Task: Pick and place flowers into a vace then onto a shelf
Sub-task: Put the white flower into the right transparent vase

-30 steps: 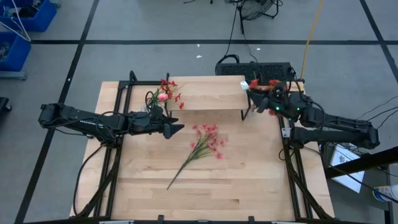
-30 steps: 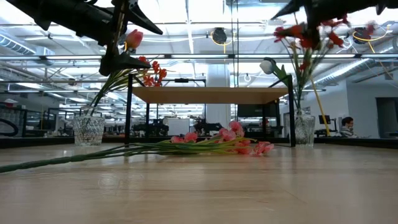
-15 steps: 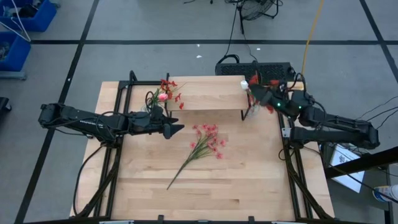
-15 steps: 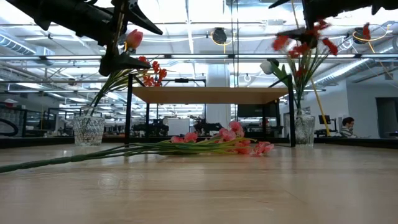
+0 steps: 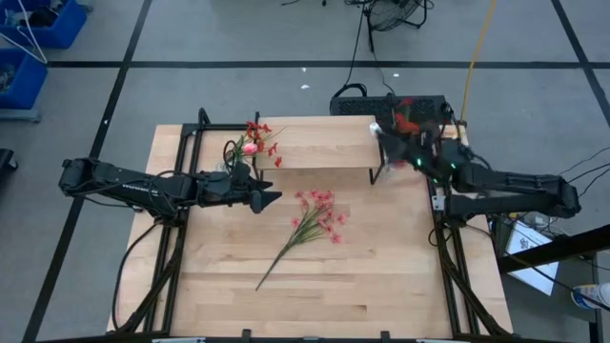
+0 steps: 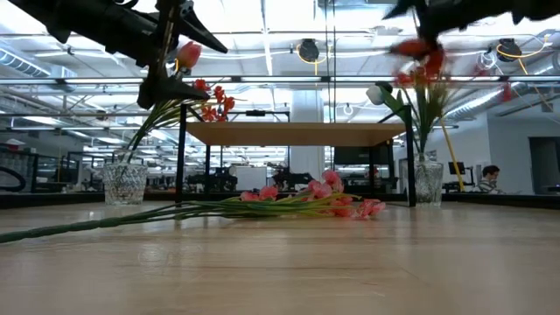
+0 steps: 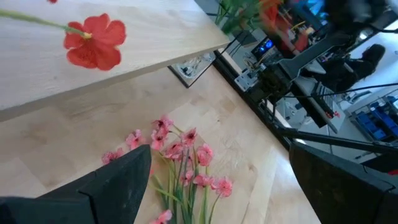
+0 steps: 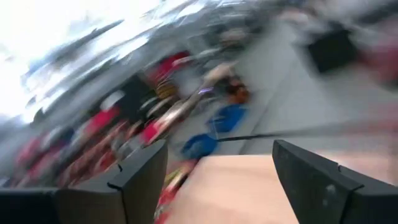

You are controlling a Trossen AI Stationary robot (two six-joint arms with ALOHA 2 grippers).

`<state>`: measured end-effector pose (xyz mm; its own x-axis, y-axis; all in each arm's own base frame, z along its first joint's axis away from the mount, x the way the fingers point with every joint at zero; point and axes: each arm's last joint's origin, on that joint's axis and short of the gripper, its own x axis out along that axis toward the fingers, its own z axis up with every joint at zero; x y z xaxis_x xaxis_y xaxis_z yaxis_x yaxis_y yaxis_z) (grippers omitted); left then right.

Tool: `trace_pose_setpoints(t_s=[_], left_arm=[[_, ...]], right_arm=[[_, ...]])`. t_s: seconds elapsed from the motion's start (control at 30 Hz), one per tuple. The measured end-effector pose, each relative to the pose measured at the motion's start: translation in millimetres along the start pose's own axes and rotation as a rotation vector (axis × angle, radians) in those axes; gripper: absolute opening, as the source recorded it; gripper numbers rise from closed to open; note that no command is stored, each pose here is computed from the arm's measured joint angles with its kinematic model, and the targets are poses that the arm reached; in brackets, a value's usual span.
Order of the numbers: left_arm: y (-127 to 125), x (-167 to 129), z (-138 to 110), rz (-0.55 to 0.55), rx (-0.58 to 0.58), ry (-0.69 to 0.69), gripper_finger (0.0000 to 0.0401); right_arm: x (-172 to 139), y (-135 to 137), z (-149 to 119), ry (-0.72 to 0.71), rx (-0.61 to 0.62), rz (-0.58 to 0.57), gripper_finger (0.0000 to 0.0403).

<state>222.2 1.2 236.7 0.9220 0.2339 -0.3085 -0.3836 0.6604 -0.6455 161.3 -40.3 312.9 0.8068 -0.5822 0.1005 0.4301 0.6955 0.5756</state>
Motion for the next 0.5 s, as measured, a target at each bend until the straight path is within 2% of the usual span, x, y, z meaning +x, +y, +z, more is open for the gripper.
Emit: trace_pose_setpoints(t_s=[0.03,0.1,0.13,0.17,0.2,0.23,0.3,0.33,0.37,0.4,0.43,0.5], left_arm=[[0,0,0,0.001,-0.001,0.001,0.0386],[1,0,0,0.005,-0.005,0.005,0.0386],[0,0,0,0.005,-0.004,0.005,0.0386],[1,0,-1,0.007,-0.001,0.007,0.0386],[1,0,-1,0.011,0.001,0.010,0.0386],[1,0,-1,0.013,0.000,0.012,0.0386],[1,0,-1,0.014,-0.011,0.013,0.0386],[2,0,-1,0.016,-0.011,0.013,0.0386],[1,0,-2,0.014,-0.007,0.015,0.0386],[1,0,-2,0.015,-0.004,0.017,0.0386],[1,0,-2,0.016,-0.004,0.017,0.0386],[1,0,-2,0.015,-0.007,0.016,0.0386]], right_arm=[[-1,3,0,0.011,0.044,0.018,0.0274],[-1,-4,-5,-0.014,0.256,-0.090,0.0267],[-1,-8,-6,-0.048,0.271,-0.133,0.0264],[0,-10,-7,-0.063,0.198,-0.156,0.0262],[1,-6,-7,-0.057,0.137,-0.120,0.0261],[1,-3,-6,-0.053,0.169,-0.093,0.0258],[1,-5,-7,-0.068,0.393,-0.132,0.0254],[2,-7,-4,-0.107,0.383,-0.144,0.0252],[2,-4,-2,-0.132,0.248,-0.124,0.0250],[3,3,-3,-0.108,0.110,-0.055,0.0248],[3,9,-5,-0.091,0.105,-0.015,0.0246],[3,6,-9,-0.075,0.250,-0.073,0.0240]])
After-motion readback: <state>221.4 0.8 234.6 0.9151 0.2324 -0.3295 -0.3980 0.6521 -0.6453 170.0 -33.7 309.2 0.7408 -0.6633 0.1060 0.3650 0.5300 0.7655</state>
